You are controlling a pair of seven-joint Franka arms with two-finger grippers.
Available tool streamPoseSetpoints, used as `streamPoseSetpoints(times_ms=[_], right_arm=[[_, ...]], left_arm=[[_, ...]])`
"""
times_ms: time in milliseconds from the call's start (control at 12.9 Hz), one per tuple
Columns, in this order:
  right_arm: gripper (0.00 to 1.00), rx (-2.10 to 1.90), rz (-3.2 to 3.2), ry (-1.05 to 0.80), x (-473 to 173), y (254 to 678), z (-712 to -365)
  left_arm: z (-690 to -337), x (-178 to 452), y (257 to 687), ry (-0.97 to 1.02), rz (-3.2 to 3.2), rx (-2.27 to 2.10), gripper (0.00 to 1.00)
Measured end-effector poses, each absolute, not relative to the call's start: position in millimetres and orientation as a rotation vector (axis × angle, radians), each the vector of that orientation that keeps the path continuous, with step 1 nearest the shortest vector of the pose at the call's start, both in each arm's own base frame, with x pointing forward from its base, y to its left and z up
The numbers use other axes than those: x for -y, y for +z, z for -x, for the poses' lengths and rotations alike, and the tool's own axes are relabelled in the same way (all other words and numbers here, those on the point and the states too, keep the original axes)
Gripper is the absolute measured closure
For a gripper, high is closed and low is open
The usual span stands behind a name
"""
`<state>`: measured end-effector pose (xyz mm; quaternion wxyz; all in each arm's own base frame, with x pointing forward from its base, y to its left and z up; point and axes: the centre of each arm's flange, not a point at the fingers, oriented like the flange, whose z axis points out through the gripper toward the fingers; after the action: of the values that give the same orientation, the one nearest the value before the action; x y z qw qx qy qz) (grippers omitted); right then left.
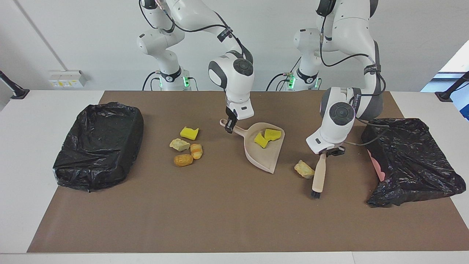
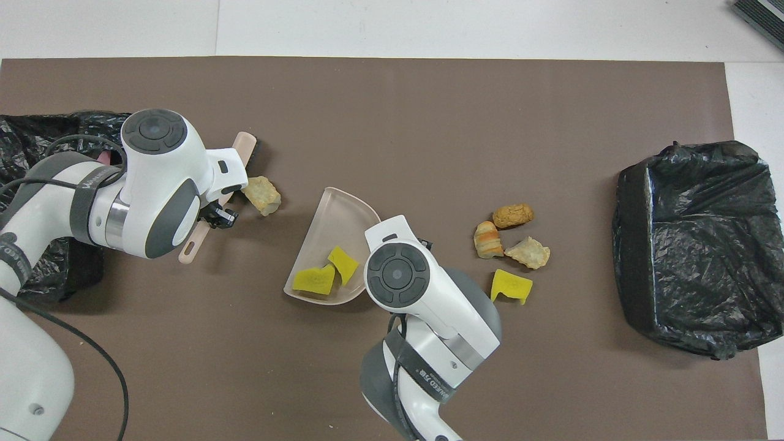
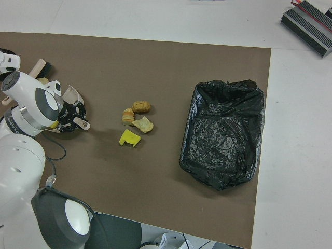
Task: Sweep and dump trash in bin
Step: 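Sweep the tan chunk into the dustpan with the left gripper's brush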
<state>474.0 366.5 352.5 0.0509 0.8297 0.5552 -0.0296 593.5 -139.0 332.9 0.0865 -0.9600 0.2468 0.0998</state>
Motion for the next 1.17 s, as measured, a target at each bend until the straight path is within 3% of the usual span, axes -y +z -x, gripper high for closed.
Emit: streamPoseSetpoints(times_ms=[389, 855, 1166], right_arm=[[0.68, -1.69, -2.525, -0.091, -366, 352, -474], [0.68, -1.69, -2.525, -0.092, -366, 352, -474], [0.68, -1.69, -2.525, -0.092, -366, 352, -474]], left_arm=[[-566, 171, 334, 0.479, 2.807, -0.898, 0.74], [-501, 245, 330, 0.611, 2.806, -1.046, 0.74], [-476, 266, 354, 0.671, 2.809, -1.082, 0.74]])
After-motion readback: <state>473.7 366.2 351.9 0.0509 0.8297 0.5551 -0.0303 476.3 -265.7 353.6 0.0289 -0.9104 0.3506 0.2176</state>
